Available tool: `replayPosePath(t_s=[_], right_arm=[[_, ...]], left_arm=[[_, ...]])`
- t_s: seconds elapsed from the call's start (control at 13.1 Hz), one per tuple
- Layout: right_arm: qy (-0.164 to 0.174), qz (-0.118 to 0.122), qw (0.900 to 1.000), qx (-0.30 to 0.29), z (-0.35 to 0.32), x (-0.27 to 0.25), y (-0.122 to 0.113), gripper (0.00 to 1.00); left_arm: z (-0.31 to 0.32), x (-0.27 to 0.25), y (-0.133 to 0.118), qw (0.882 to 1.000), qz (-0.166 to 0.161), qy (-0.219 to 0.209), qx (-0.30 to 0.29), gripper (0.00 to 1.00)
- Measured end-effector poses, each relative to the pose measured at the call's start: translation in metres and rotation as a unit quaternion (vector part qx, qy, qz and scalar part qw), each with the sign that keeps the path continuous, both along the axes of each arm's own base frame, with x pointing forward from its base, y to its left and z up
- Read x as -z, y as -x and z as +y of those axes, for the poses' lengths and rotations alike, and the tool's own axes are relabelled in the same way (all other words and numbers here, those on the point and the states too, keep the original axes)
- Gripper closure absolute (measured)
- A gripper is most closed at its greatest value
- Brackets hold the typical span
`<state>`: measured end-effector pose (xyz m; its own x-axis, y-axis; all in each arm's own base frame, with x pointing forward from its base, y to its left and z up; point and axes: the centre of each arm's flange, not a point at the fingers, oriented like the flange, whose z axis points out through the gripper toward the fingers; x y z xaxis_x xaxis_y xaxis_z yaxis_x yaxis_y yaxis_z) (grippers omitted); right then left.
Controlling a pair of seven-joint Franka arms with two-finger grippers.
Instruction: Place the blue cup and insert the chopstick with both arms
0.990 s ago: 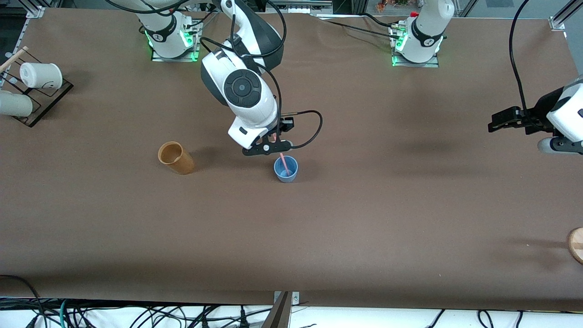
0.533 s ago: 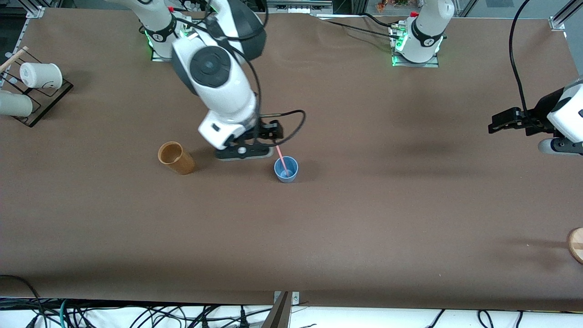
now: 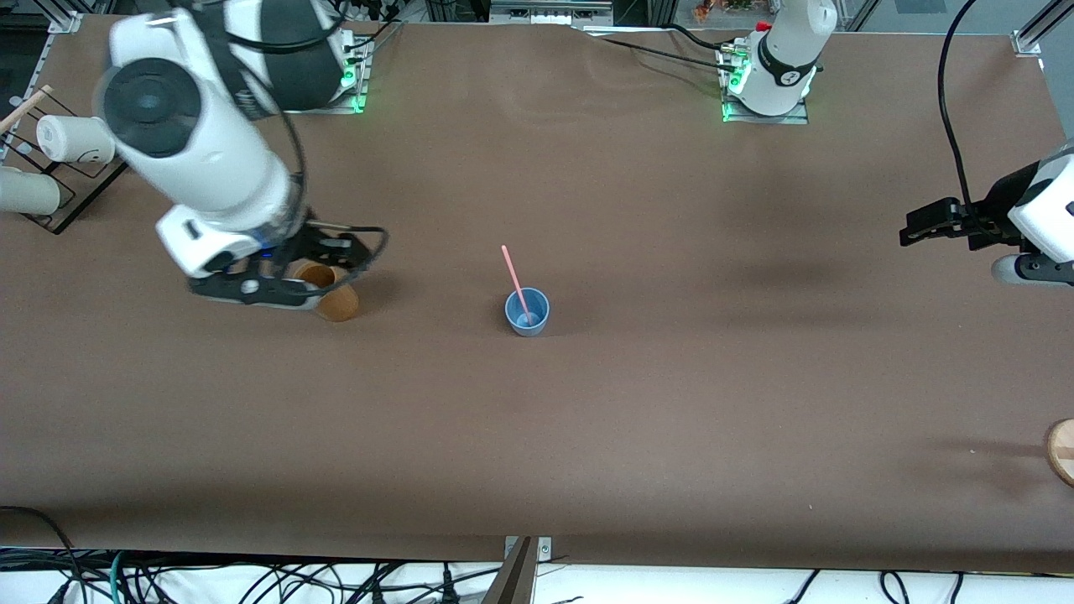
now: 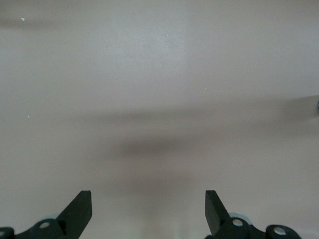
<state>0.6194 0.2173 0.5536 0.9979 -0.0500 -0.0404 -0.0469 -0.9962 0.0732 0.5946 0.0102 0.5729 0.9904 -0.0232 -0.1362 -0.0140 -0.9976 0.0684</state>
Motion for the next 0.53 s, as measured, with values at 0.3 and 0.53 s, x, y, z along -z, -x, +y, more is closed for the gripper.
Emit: replayPosePath(t_s=[0.3,0.53], right_arm=[[-0.033,0.034,0.999,-0.009,-0.109,-0.001,0.008,0.00],[-0.028,0.006,1.000,-0.001,-0.151,-0.009,0.026,0.00]], left_arm=[[0.000,0.000,0.000,1.000,0.000,0.000,0.000,0.00],[0.000,0.000,-0.001,1.000,-0.001,0.000,0.000,0.00]])
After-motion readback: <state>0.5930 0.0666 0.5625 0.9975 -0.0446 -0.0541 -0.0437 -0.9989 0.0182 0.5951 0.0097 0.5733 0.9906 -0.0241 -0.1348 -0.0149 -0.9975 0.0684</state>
